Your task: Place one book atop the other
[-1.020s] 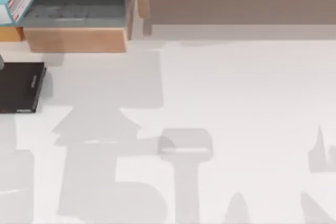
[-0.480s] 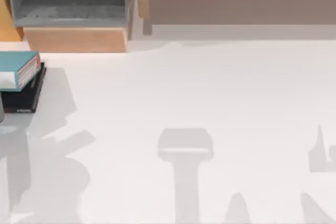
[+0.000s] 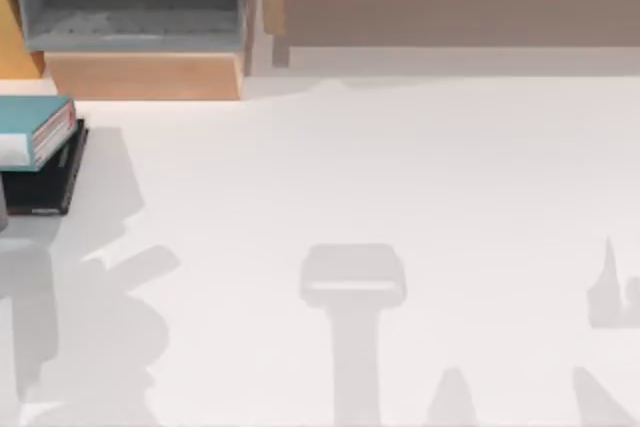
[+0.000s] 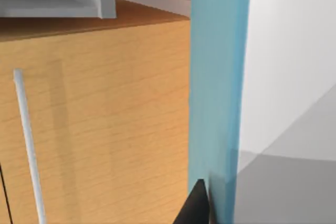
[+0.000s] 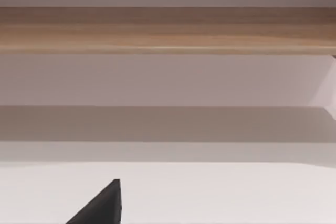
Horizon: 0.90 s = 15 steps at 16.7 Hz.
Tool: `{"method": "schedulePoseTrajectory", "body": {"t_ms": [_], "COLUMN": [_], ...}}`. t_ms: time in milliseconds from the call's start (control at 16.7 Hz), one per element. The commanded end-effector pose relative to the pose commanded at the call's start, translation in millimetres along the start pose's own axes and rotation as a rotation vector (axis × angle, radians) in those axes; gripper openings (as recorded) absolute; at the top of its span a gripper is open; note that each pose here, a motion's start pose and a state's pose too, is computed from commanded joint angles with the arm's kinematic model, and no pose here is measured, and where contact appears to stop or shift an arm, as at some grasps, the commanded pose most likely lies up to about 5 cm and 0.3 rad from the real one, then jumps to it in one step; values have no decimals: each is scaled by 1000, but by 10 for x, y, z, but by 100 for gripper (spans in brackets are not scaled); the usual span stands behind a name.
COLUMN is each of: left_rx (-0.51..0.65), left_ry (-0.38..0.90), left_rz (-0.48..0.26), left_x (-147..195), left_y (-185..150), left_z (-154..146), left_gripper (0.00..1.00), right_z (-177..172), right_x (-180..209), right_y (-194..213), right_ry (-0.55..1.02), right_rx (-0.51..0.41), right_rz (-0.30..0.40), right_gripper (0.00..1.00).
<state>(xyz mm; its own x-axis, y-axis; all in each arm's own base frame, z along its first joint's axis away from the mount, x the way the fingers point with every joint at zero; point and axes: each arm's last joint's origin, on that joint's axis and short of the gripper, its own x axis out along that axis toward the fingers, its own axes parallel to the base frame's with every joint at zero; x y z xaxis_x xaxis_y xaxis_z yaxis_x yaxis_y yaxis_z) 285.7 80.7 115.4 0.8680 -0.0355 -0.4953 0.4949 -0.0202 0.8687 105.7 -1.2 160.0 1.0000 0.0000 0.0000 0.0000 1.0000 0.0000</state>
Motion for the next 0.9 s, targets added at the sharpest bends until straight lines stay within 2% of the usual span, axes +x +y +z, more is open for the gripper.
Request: {"method": "schedulePoseTrajectory", "body": {"t_ms": [240, 900], "left_rx": [-1, -1], "left_ry": [1, 1], "left_rz": [-1, -1], "left_x": [17, 17], "left_y": [0, 0], "left_z": [-5, -5], "left_gripper": [0, 83], "right_z": [0, 0], "right_x": [0, 0], "right_y": [0, 0], "right_ry": [0, 0], "right_rx": [0, 0], "right_rz": [0, 0], "right_gripper": [100, 100]}}
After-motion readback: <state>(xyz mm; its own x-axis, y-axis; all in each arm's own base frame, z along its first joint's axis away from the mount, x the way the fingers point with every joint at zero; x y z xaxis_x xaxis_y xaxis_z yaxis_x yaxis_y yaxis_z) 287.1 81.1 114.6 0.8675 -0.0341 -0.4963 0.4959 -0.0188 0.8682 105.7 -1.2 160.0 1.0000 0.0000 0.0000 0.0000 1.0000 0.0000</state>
